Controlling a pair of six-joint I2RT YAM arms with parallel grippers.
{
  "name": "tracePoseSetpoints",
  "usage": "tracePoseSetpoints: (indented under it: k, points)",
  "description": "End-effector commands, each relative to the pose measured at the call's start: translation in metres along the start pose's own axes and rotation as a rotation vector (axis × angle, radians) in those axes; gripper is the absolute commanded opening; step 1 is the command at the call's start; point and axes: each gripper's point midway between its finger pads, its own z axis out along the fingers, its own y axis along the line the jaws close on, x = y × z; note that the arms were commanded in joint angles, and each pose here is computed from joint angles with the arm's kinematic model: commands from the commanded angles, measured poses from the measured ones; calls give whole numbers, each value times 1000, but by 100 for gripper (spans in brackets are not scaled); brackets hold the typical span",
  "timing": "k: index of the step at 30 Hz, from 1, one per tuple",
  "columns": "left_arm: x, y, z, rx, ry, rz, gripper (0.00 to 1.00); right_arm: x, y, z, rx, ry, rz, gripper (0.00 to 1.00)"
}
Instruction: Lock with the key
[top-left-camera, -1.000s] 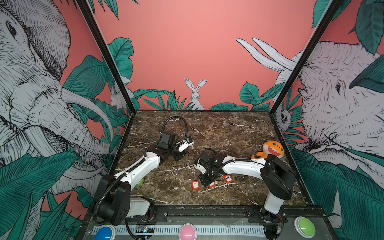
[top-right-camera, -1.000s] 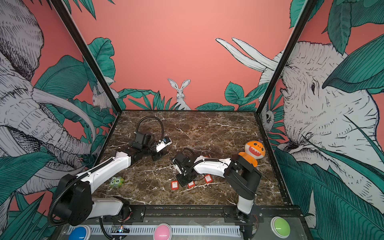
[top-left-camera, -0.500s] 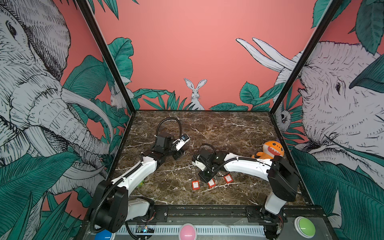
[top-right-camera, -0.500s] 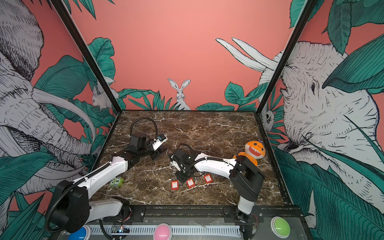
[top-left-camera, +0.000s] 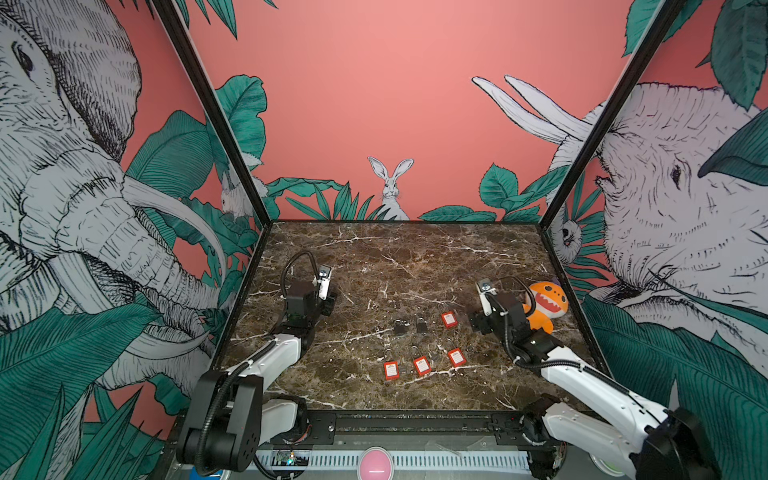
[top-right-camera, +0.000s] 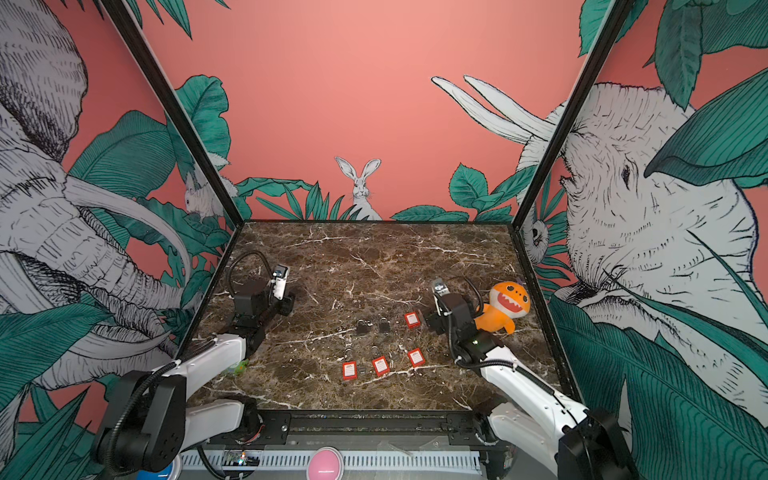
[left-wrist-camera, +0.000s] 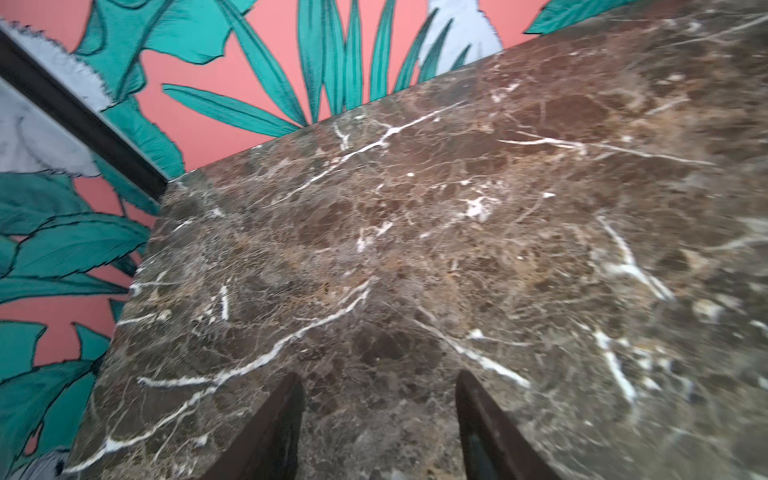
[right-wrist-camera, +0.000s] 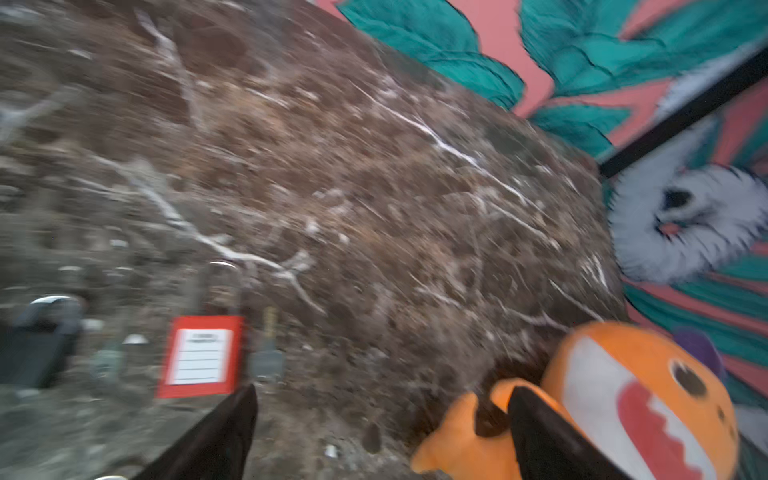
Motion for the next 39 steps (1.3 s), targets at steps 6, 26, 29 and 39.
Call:
tracePoseSetpoints:
  k: [6, 26, 29, 39]
  points:
    - [14, 30, 20, -149, -130, -72, 62, 9, -62, 36, 191, -142, 136, 100]
    - [19, 20, 38, 31, -92, -100, 73, 26, -76, 43, 146, -39, 232, 99]
    - [19, 21, 38, 25, -95, -102, 74, 18, -65, 49, 71, -61, 284, 99]
    - [25, 39, 41, -78, -48, -149, 100, -4, -55, 71, 43, -365, 190, 99]
